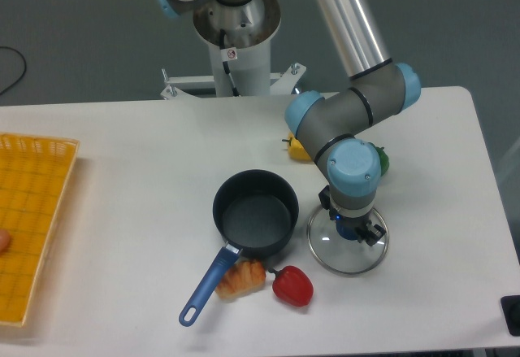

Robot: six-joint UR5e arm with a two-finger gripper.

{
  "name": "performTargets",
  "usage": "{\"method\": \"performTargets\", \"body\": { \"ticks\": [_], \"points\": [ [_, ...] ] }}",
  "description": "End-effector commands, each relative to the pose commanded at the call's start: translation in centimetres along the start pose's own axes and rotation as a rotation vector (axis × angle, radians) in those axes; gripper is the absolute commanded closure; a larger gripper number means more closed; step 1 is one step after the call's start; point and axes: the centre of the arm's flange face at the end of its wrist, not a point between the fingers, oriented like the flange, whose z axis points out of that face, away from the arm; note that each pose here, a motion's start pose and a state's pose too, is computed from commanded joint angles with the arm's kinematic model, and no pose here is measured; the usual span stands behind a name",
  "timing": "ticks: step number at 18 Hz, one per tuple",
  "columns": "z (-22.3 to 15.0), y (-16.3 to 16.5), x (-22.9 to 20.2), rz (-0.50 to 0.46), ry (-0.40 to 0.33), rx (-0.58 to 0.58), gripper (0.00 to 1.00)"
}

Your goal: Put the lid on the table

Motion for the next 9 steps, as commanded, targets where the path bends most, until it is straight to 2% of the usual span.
{"method": "performTargets", "body": {
  "ticks": [9],
  "points": [
    [0.38, -0.08, 0.01, 0.002, 0.002, -0.009, 0.43]
  ]
}}
